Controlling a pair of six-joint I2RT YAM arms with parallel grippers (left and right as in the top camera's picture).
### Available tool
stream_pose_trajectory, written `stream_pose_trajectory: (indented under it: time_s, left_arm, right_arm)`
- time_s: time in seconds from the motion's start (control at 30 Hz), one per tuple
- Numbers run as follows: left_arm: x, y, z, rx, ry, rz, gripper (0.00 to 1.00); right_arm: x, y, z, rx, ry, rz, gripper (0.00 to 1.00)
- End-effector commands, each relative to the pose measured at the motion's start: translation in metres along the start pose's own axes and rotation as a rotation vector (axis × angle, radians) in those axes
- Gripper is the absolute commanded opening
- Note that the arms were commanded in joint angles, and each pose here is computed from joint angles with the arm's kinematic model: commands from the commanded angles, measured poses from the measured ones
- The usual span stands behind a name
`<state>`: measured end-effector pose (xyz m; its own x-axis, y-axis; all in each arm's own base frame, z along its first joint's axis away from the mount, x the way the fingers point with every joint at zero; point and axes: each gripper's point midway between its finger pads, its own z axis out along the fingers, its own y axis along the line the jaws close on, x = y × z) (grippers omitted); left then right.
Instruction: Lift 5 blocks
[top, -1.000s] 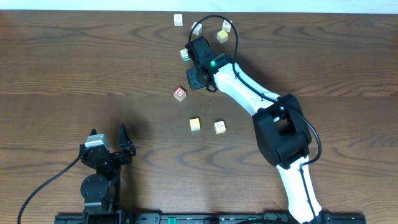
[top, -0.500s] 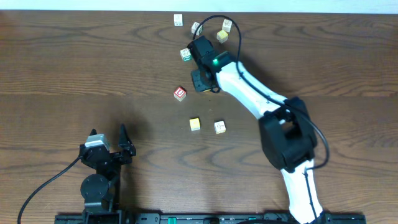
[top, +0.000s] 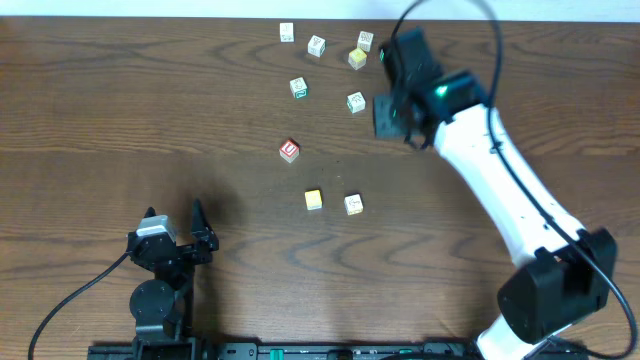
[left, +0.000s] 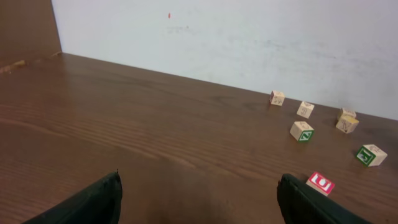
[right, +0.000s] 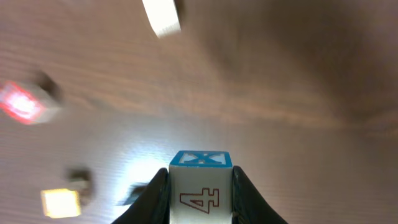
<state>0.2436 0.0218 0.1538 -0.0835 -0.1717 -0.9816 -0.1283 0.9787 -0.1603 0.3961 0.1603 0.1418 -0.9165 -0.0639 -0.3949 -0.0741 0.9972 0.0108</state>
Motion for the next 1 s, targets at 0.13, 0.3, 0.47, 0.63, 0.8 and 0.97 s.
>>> stream_pose_trajectory:
  time_s: [0.13,0.3,0.47,0.63,0.8,0.97]
  left_arm:
    - [0.017,0.006,0.001,-0.023,0.049,0.013,0.80]
    - [0.017,0.006,0.001,-0.023,0.049,0.013,0.80]
    - [0.017,0.006,0.001,-0.023,0.049,0.013,0.80]
    - [0.017,0.006,0.001,-0.023,0.049,0.013,0.80]
    - [0.017,0.006,0.001,-0.023,0.049,0.013,0.80]
    - [0.017,0.006,0.001,-0.023,0.049,0.013,0.80]
  right_arm:
    - [0.098,0.005,0.072,-0.014,0.183,0.043,0.01]
    - [0.122,0.013,0.081,-0.036,0.221,0.038,0.01]
    - [0.133,0.033,0.080,-0.064,0.229,0.005,0.01]
    - [0.139,0.052,0.077,-0.082,0.217,-0.005,0.01]
    - [0.139,0.057,0.076,-0.077,0.204,-0.005,0.02]
    - [0.141,0.058,0.076,-0.079,0.216,0.051,0.02]
